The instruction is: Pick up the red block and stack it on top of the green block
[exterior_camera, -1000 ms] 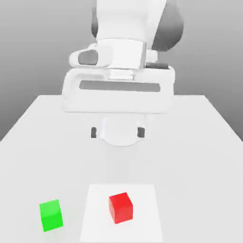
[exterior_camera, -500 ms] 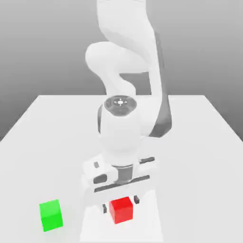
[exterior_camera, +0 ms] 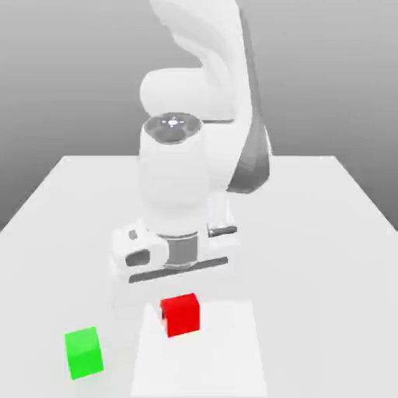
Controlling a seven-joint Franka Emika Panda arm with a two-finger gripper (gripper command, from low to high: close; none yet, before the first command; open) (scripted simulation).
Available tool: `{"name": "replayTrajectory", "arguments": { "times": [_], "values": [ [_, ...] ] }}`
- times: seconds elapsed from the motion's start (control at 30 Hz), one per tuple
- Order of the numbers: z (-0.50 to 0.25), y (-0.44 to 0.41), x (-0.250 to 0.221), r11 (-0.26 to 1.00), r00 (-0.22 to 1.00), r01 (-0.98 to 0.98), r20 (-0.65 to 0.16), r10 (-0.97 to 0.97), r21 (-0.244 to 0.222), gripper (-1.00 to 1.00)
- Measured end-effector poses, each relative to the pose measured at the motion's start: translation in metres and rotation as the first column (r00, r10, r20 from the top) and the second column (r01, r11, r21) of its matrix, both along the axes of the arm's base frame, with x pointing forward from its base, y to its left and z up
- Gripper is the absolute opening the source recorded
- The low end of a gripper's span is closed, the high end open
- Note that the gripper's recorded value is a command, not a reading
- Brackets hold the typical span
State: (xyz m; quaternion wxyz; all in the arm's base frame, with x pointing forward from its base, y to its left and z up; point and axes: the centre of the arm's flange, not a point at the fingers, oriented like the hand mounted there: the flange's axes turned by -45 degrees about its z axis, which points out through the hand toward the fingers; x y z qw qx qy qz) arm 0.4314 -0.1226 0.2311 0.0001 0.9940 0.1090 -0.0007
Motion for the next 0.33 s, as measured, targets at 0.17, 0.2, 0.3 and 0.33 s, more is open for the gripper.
{"name": "replayTrajectory", "arguments": {
  "times": [0.17,0.2,0.3,0.33],
  "values": [
    [-0.023,-0.061,-0.001,0.999,0.999,0.041,0.000,-0.041,0.001,-1.00],
    [-0.035,-0.061,-0.001,0.999,0.999,0.041,0.000,-0.041,0.001,-1.00],
    [-0.045,-0.061,-0.002,0.999,0.999,0.041,0.000,-0.041,0.001,1.00],
    [-0.045,-0.061,-0.002,0.999,0.999,0.041,0.000,-0.041,0.001,1.00]
  ]
}}
